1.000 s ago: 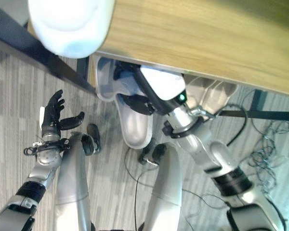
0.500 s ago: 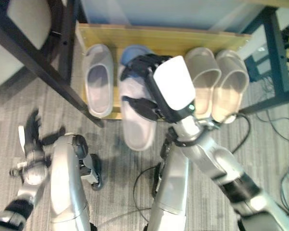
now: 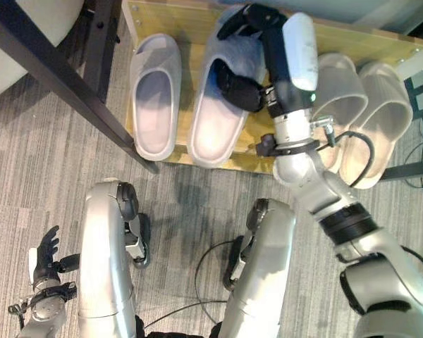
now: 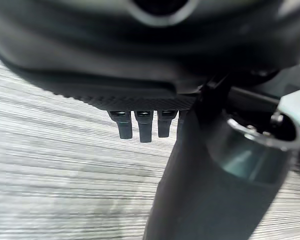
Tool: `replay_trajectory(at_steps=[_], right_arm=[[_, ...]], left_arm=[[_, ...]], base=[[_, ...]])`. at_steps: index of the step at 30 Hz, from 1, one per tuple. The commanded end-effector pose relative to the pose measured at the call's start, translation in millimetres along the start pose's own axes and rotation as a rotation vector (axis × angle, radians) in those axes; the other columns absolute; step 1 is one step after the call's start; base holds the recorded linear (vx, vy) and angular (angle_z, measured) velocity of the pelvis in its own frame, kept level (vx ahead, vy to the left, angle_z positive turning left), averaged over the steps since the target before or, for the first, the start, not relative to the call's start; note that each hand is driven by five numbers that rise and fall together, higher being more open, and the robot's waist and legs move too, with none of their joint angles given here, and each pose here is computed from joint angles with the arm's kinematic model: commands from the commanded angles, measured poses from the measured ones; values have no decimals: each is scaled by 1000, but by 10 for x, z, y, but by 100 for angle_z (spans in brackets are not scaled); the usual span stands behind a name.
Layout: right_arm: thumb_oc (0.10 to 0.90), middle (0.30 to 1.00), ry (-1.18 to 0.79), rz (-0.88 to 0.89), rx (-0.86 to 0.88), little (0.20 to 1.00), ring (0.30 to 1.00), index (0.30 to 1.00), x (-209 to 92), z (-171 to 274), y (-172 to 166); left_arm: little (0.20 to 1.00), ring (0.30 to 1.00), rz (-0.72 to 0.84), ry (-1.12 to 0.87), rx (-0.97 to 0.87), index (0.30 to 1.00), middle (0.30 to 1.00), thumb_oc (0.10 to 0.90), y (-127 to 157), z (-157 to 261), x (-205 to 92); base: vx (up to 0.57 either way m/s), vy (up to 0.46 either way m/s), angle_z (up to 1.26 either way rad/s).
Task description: Arrange the slippers neatly on the shoe rack.
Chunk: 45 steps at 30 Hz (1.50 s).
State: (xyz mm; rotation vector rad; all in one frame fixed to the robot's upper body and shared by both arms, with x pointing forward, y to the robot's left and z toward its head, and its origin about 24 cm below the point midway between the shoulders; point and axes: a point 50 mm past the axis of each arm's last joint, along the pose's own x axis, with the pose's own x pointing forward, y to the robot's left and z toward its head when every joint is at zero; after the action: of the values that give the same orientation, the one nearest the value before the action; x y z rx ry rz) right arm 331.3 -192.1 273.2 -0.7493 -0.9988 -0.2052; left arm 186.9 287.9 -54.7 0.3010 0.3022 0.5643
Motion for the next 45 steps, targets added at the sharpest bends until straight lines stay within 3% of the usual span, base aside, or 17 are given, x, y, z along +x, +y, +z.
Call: replay_trajectory(at_steps=[1, 7, 15, 22, 34, 35, 36, 45], right_arm=[[400, 300, -237, -139, 130, 300, 300, 300, 533, 488, -389], [400, 300, -90, -10, 268, 300, 300, 300, 560, 266, -303], [400, 300, -90, 68, 223, 300, 300, 300, 644, 272, -235], [400, 300, -164, 117, 28, 300, 300, 300, 834, 373, -273], [400, 300, -121, 129, -5, 300, 300, 300, 869, 284, -326], [565, 547, -82, 133, 12, 547, 547, 547, 881, 231, -304], [800, 900, -82, 134, 12, 900, 900, 900, 882, 232, -304], [800, 900, -34, 144, 33, 900, 900, 900, 871, 162, -262]], left_arm=[[900, 900, -12, -9, -6, 900, 900, 800, 6, -42, -29], [900, 900, -44, 72, 29, 900, 900, 800, -2, -206, -62], [900, 900, -49, 99, 69, 900, 900, 800, 26, -274, -68], [900, 900, -71, 99, 119, 900, 900, 800, 52, -297, -60], [900, 900, -107, 129, 174, 900, 900, 800, 49, -372, -86], [900, 900, -124, 131, 178, 900, 900, 800, 46, -372, -81], [900, 900, -124, 131, 178, 900, 900, 800, 46, -372, -81], [900, 900, -152, 147, 208, 900, 900, 800, 64, -384, -55]], base=[[0, 0, 0], [0, 0, 0], [0, 0, 0], [0, 0, 0], [0, 0, 0], [0, 0, 0], [0, 0, 0], [0, 0, 0]])
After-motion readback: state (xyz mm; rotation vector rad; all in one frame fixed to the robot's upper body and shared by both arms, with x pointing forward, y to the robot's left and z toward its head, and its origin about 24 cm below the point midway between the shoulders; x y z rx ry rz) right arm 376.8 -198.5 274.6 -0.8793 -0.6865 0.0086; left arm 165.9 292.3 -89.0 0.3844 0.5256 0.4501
